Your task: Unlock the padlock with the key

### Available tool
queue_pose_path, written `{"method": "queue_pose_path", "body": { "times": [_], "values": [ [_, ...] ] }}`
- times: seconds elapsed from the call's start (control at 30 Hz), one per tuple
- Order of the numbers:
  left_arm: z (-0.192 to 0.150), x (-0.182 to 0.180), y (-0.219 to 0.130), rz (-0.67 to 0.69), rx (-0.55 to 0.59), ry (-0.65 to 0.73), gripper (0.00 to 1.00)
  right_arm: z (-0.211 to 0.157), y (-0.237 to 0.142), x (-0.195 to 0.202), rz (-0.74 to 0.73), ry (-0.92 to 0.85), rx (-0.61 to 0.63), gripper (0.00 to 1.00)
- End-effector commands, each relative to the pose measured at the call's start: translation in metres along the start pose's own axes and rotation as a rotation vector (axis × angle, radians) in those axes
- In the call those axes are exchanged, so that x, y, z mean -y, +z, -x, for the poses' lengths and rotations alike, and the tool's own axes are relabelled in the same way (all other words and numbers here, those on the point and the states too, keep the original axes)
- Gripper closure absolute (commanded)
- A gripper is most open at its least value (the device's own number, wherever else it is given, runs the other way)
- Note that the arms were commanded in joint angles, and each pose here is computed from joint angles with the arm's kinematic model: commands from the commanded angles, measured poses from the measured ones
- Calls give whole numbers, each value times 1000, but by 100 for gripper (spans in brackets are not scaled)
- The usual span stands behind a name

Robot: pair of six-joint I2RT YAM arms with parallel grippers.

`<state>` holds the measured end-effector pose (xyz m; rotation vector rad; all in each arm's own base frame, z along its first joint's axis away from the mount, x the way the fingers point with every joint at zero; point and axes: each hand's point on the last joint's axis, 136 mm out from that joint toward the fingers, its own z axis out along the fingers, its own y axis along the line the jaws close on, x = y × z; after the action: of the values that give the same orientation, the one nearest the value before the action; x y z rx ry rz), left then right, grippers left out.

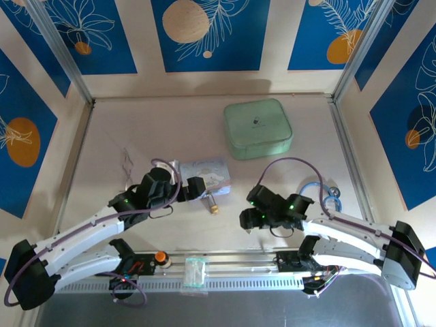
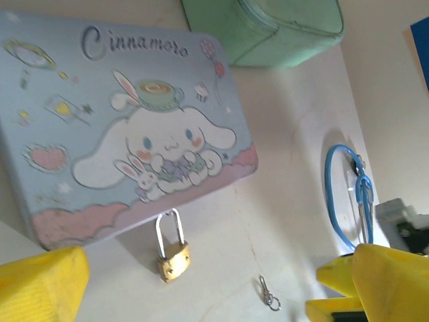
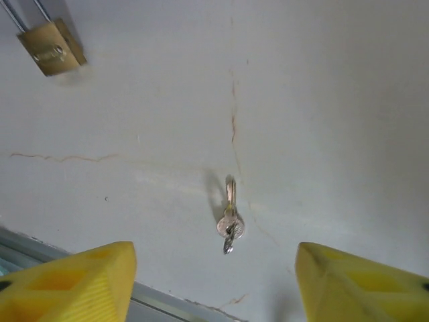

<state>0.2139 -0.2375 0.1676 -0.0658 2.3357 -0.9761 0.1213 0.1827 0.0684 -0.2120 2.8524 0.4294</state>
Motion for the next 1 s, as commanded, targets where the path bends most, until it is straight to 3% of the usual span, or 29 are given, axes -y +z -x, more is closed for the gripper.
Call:
{"method": "queue_pose_path", "body": {
  "times": [0.0, 0.33, 0.63, 0.8, 0.9, 0.97],
  "values": [
    [-11, 2, 5, 16, 2, -32, 1, -11, 9, 2, -48, 35, -18, 40],
    [-33, 9, 19, 19, -38, -21, 1, -22, 30, 3, -132, 37, -71, 54],
    [-33, 9, 21, 20, -26, -22, 1, -31, 42, 5, -140, 25, -102, 66],
    [-33, 7, 22, 28, -23, -21, 1, -36, 50, 5, -158, 25, -133, 67],
    [-35, 4, 24, 36, -26, -28, 1, -40, 53, 5, -165, 18, -156, 77],
    [-36, 2, 24, 44, -28, -31, 1, -42, 56, 5, -165, 19, -165, 78]
  ]
}}
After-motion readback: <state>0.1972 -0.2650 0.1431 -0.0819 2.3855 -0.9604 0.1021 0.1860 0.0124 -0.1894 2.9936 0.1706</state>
